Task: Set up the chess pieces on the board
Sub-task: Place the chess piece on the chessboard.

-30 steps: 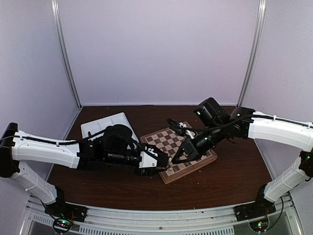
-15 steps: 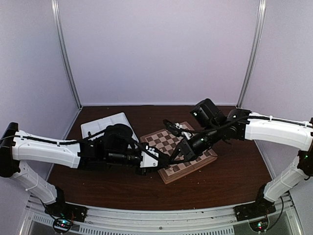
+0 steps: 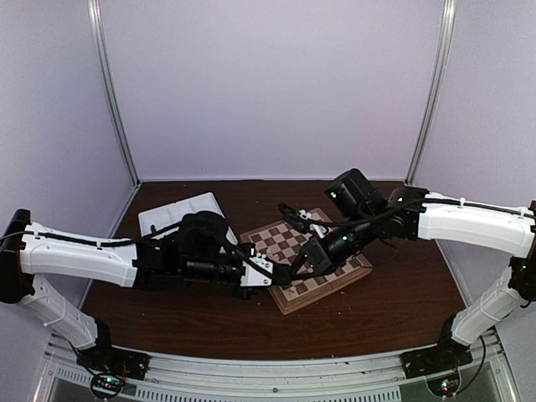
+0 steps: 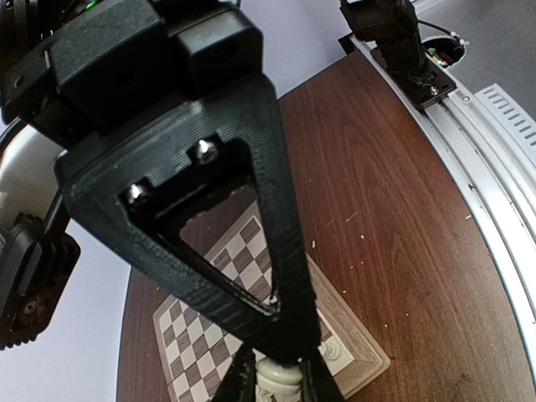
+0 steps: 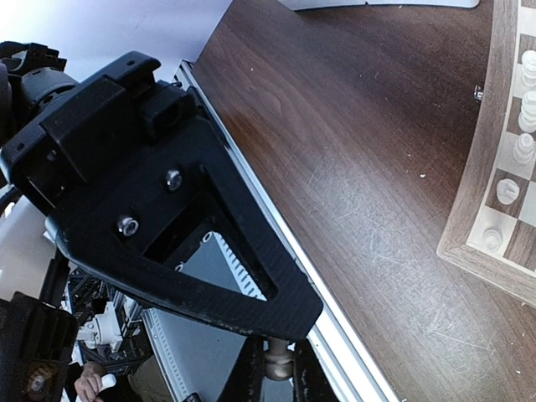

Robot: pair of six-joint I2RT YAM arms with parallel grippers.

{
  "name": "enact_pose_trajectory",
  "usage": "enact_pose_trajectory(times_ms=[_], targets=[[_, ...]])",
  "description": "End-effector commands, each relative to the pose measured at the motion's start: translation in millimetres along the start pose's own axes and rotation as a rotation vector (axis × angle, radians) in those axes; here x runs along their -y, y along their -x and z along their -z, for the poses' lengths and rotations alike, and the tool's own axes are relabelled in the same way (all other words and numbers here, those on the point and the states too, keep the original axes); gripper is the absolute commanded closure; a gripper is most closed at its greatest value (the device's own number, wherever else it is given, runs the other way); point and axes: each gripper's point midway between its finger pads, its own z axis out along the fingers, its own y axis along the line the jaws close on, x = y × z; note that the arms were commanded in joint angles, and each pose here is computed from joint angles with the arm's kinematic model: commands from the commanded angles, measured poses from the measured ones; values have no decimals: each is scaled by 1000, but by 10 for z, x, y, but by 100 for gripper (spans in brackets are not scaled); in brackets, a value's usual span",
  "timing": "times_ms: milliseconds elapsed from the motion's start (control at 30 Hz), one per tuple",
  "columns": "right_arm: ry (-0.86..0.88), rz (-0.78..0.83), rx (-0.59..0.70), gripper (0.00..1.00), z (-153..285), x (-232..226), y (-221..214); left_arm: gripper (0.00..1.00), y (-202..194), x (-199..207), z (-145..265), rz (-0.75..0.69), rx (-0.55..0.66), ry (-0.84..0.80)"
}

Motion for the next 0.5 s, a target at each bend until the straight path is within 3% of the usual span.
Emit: enact_pose_trajectory(times_ms=[0, 100, 167, 367, 467], targets=[[19, 23, 28, 91, -25, -37, 61, 97, 118, -147, -13, -2, 8, 49], [-11, 52, 60, 69, 24, -14, 94, 97, 57, -284, 4, 67, -15, 135], [-31, 75, 102, 62, 81, -6, 132, 98, 60, -345, 26, 118, -7, 174], [-61, 146, 269, 52, 316, -47, 274, 100, 108, -514, 73, 346, 24, 246], [-57, 153, 347, 50, 406, -71, 331, 100, 235, -474, 80, 393, 102, 212]])
